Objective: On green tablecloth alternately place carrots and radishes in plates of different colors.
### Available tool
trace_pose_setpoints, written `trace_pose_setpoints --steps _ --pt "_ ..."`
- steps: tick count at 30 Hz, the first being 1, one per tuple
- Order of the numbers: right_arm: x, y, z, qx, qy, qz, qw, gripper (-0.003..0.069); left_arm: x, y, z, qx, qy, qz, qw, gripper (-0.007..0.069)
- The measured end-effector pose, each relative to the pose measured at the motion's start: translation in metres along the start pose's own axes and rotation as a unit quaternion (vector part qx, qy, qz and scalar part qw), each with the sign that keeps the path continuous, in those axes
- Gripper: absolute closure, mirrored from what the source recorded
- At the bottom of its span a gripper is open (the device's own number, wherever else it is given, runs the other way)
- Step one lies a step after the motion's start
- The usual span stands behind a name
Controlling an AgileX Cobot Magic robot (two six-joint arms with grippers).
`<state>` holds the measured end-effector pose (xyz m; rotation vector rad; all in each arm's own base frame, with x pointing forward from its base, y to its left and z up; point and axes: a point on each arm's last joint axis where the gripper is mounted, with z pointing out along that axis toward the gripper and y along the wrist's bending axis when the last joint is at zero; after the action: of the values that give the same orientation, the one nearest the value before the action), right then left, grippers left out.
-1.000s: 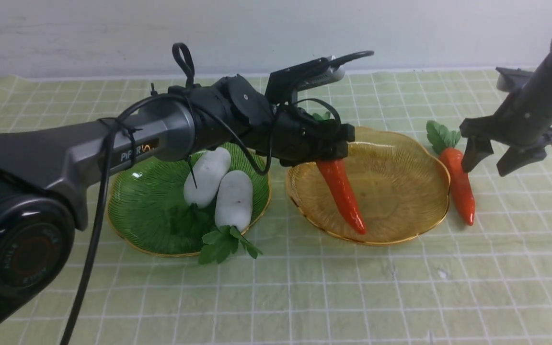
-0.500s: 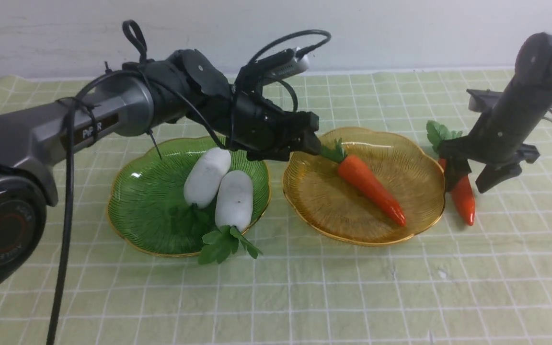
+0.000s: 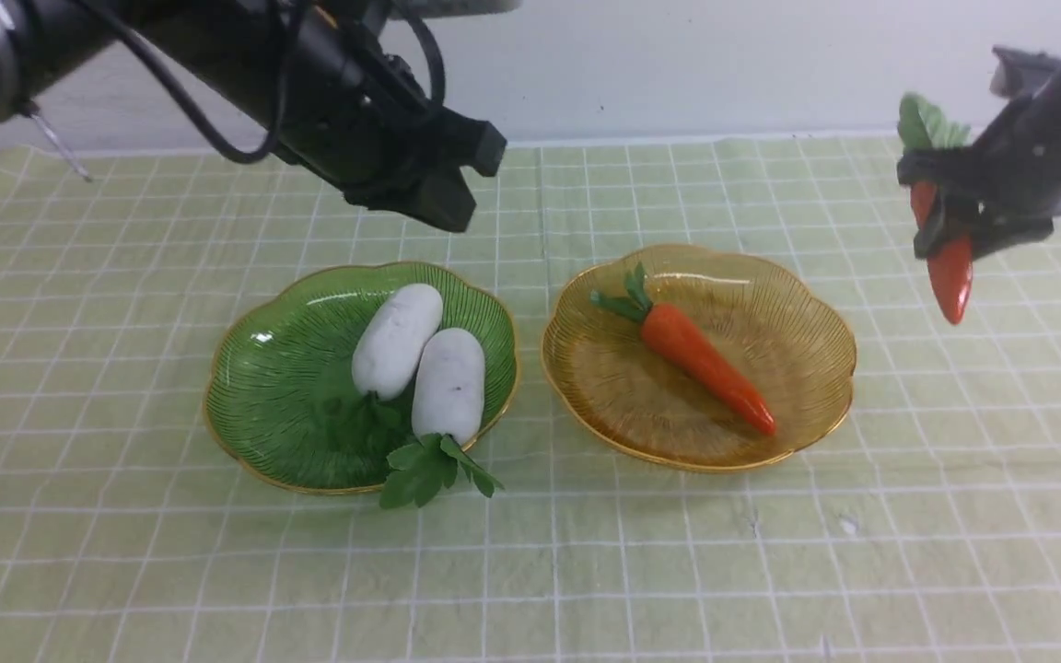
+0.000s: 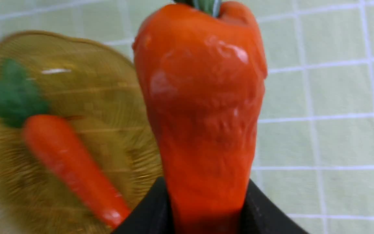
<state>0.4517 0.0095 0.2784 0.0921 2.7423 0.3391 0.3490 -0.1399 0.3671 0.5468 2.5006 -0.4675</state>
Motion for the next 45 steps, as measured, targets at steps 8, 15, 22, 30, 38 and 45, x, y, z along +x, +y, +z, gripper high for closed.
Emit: trace_pose_setpoints --steps 8,15,22,30,38,45 --pt "0.017 0.063 0.047 -0.046 0.057 -0.112 0.991 0.0424 0.053 -0.012 -0.058 -0.034 -0.006 0.01 0.999 0.0633" --pt "0.028 0.077 0.075 -0.016 0.09 -0.129 0.987 0.0158 0.098 -0.016 -0.083 -0.061 -0.014 0.011 0.998 0.0633" --pt "0.03 0.084 0.0 0.003 0.024 -0.137 0.99 0.0085 0.113 -0.019 -0.108 -0.085 -0.043 -0.009 0.995 0.0633" --pt "0.112 0.082 -0.194 0.023 -0.157 -0.171 0.972 0.0373 0.141 -0.026 -0.132 -0.089 -0.065 -0.015 0.994 0.0633" --pt "0.282 0.048 -0.297 -0.059 -0.552 -0.148 0.819 0.0662 0.185 -0.027 -0.132 -0.089 -0.092 -0.033 0.991 0.0633" --pt "0.387 0.008 -0.264 -0.084 -0.728 -0.133 0.667 0.0671 0.207 -0.026 -0.129 -0.089 -0.117 -0.035 0.988 0.0633"
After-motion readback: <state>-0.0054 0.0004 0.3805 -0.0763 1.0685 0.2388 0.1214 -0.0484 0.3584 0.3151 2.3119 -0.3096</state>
